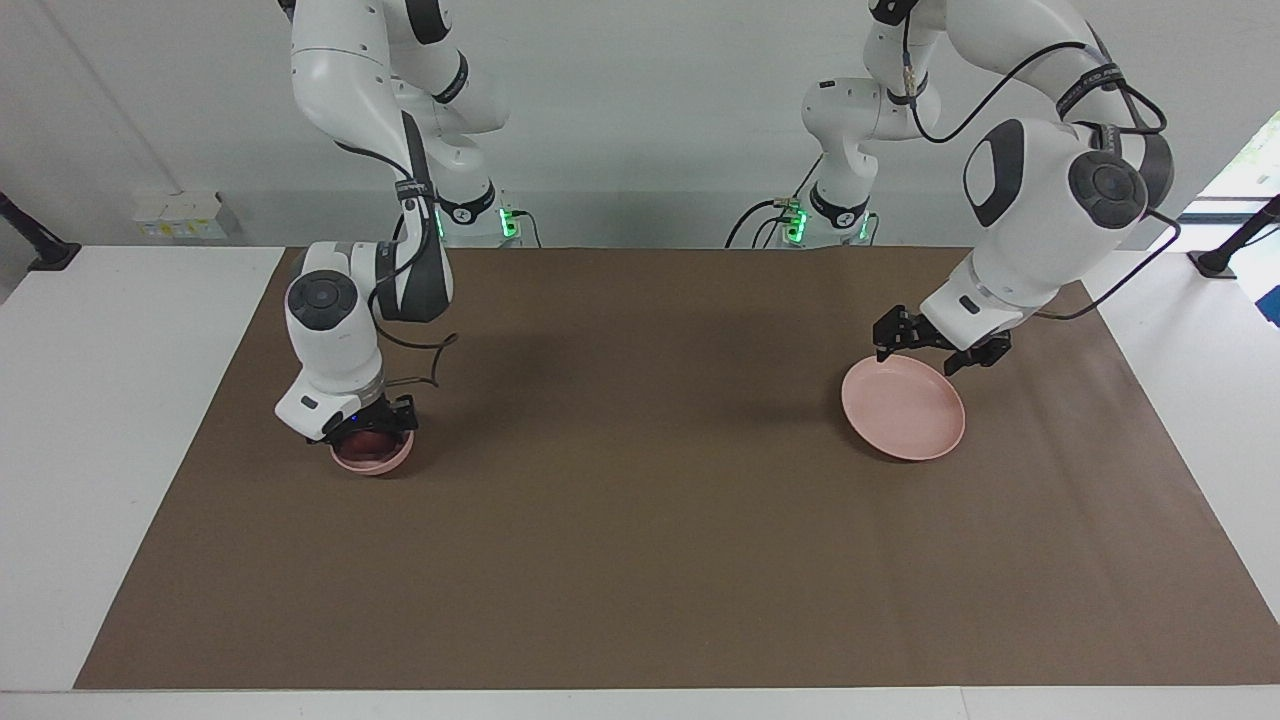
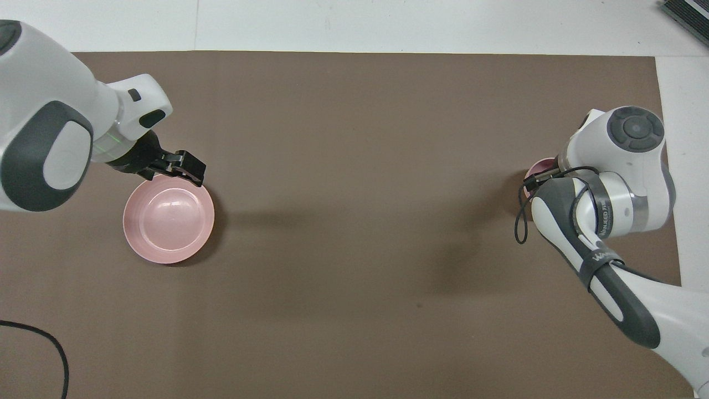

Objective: Move apple from plate to bowl
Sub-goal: 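Lower the apple into the bowl while the left arm returns to rest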

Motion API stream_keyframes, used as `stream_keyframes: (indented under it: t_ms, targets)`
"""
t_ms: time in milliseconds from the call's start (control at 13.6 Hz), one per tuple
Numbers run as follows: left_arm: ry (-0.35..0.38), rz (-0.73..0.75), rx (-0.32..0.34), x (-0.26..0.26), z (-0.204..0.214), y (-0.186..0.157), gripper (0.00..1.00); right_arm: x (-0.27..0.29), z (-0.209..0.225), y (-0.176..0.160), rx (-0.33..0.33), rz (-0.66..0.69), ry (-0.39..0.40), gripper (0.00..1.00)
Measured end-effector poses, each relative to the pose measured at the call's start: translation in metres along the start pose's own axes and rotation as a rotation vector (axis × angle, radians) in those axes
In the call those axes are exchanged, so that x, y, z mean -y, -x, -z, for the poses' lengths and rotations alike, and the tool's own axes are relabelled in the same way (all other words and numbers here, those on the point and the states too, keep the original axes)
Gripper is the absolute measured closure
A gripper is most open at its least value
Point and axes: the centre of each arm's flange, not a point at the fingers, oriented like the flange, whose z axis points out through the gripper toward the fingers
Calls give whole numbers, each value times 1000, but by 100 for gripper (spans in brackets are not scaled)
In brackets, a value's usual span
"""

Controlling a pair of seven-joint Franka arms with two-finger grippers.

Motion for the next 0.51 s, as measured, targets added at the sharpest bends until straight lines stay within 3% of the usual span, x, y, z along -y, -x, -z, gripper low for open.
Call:
stream_keyframes:
  t_ms: [147,514]
  targets:
    - [-9,8,-26,15,20,11,0,0,0,0,-1,-1,0,0]
    - [-96,18,-39,23,68,48,0,-1,2,-1,-4,-2,1,0]
